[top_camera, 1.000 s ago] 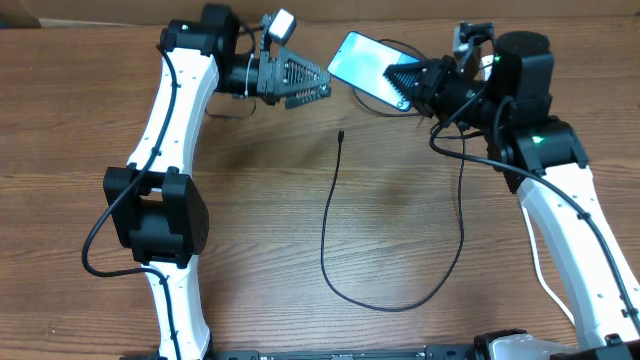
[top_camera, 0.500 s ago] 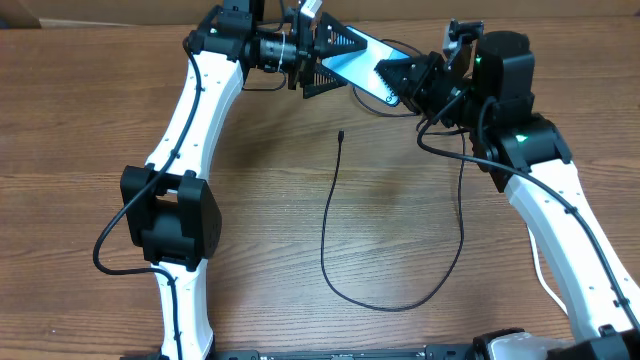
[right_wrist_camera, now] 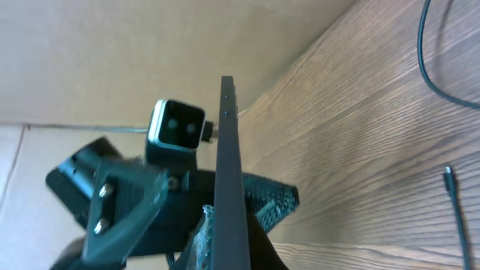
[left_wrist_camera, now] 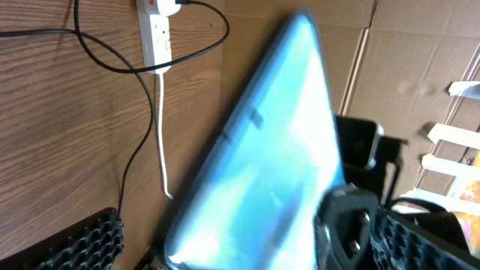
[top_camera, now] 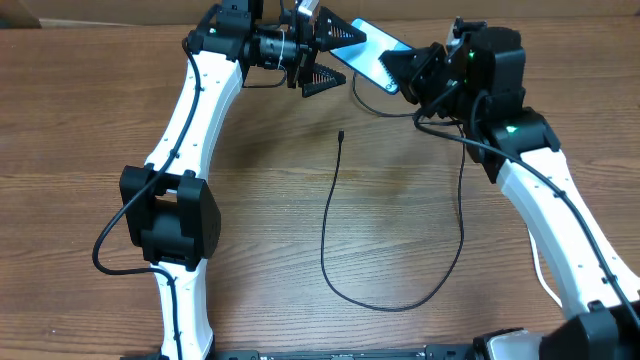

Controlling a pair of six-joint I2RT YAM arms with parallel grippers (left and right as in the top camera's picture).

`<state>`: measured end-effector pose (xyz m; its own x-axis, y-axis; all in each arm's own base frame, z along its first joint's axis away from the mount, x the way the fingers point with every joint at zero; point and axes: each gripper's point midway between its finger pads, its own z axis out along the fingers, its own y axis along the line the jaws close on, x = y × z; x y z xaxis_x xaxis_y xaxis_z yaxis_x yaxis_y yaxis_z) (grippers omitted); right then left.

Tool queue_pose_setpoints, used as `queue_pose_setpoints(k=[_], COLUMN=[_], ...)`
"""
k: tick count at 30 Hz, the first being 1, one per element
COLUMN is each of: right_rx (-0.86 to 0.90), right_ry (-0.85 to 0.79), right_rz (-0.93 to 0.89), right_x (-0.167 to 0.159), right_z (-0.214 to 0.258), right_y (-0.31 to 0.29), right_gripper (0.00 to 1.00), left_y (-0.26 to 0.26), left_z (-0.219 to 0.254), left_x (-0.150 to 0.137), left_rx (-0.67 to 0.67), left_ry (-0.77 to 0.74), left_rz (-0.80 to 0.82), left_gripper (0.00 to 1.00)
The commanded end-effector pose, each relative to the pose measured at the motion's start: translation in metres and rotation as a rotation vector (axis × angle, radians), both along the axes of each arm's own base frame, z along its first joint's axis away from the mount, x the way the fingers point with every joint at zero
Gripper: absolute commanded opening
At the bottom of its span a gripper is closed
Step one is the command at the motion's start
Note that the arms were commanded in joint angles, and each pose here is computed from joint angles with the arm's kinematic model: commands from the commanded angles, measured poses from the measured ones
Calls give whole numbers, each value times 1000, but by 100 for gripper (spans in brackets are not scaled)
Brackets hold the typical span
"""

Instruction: Plug charger to phone and switch on socket

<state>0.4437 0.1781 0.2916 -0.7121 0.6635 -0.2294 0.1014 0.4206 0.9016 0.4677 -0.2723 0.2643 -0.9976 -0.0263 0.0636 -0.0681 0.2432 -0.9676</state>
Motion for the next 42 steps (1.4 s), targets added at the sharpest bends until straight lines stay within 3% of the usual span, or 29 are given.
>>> queue_pose_setpoints(k=[1, 10, 25, 38, 42], right_rx=[97, 245, 259, 240, 237], right_ry=[59, 124, 183, 202, 200], right_rz=[-39, -72, -88, -123, -127], right_x=[10, 22, 15, 16, 17], right_z=[-3, -4, -13, -20, -21], right_y=[8, 29, 47, 42, 41], right_gripper=[4, 4, 4, 4, 4], left_y=[-1, -3, -1, -1, -1], left_z=[7, 10, 12, 6, 6], left_x=[-1, 9, 35, 44, 44], left_rx=[-3, 2, 28, 42, 30], left_ry=[-14, -31, 4, 199, 283], left_rz=[1, 38, 174, 291, 311], left_gripper=[98, 96, 92, 68, 57])
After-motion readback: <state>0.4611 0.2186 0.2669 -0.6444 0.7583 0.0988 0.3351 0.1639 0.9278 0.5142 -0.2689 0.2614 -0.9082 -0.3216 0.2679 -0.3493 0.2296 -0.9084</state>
